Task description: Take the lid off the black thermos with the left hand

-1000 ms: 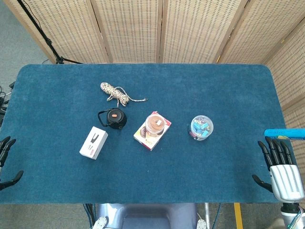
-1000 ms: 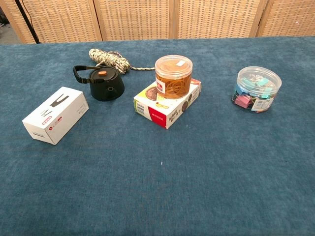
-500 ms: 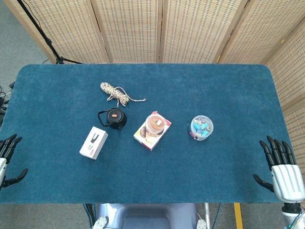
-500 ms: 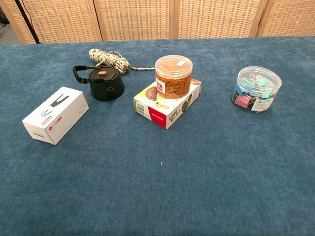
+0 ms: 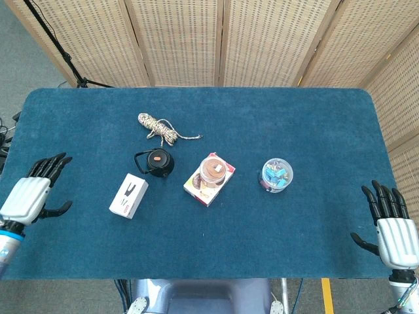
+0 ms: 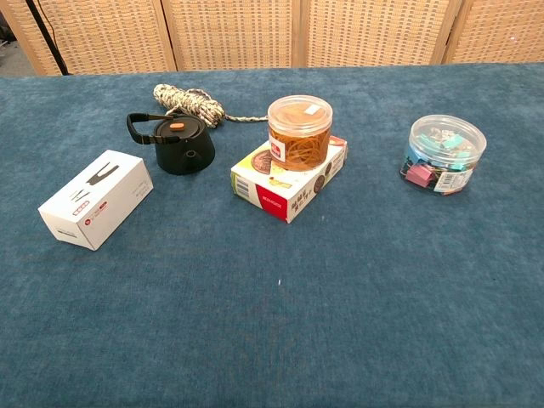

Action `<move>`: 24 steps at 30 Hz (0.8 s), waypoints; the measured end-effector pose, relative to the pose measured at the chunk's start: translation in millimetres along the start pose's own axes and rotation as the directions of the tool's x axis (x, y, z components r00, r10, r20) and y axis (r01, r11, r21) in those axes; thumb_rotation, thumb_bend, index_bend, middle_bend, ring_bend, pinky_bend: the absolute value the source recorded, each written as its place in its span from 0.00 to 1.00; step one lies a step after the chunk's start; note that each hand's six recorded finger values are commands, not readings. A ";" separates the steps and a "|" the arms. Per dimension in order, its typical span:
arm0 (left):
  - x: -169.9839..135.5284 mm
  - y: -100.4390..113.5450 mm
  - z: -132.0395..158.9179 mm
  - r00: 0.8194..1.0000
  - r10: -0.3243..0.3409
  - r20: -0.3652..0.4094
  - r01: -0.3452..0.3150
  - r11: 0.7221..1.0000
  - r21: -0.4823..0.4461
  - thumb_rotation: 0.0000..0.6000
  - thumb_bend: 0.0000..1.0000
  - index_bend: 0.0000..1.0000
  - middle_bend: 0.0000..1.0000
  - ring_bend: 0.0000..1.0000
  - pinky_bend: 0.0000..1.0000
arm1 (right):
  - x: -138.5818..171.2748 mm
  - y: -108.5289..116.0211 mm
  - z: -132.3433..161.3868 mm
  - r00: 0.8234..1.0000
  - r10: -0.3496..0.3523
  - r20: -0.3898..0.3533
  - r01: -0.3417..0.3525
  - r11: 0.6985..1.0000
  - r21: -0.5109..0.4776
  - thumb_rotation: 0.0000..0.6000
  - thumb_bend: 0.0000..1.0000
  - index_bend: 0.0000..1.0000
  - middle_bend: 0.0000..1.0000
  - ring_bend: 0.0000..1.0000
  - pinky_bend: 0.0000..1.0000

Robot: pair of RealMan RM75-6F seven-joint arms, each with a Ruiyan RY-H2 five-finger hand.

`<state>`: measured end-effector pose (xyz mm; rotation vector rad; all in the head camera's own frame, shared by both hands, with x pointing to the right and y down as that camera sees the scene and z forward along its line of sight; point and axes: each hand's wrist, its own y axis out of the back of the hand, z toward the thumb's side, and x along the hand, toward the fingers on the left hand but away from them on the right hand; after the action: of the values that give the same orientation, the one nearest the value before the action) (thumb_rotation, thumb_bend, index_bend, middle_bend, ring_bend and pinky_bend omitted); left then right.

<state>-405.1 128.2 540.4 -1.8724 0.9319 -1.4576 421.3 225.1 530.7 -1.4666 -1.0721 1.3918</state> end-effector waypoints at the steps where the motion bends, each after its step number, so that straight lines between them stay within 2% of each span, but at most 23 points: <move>1: 5.8 1.4 3.0 1.000 -0.002 0.001 0.002 1.000 0.001 1.00 0.27 0.08 0.00 0.00 0.00 | -2.0 -0.8 -2.2 1.000 0.004 0.008 -0.004 1.000 -0.003 1.00 0.00 0.00 0.00 0.00 0.00; 7: 48.0 1.3 25.7 1.000 -0.024 -0.005 0.024 1.000 -0.005 1.00 0.27 0.18 0.00 0.00 0.00 | -8.5 0.9 -7.8 1.000 0.004 0.024 -0.004 1.000 -0.021 1.00 0.00 0.00 0.00 0.00 0.00; 12: 84.5 -13.2 48.4 0.998 -0.065 -0.012 0.065 0.998 -0.006 1.00 0.27 0.27 0.00 0.00 0.00 | -12.3 0.9 -13.4 0.999 0.008 0.046 -0.007 1.000 -0.028 1.00 0.00 0.00 0.00 0.00 0.00; 18: 123.6 -34.0 79.0 0.994 -0.107 -0.008 0.107 0.994 0.014 1.00 0.28 0.30 0.00 0.00 0.00 | -17.0 0.1 -20.3 0.998 0.015 0.066 -0.013 0.999 -0.034 1.00 0.00 0.00 0.00 0.00 0.00; 24: 150.3 -50.5 99.1 0.990 -0.138 -0.023 0.138 0.990 0.027 1.00 0.29 0.32 0.00 0.00 0.00 | -19.7 -0.8 -26.5 0.996 0.020 0.086 -0.017 0.999 -0.035 1.00 0.00 0.00 0.00 0.00 0.00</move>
<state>-276.4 38.6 642.3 -1.9371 0.8004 -1.5663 447.3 206.2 538.4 -1.4559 -1.1440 1.4677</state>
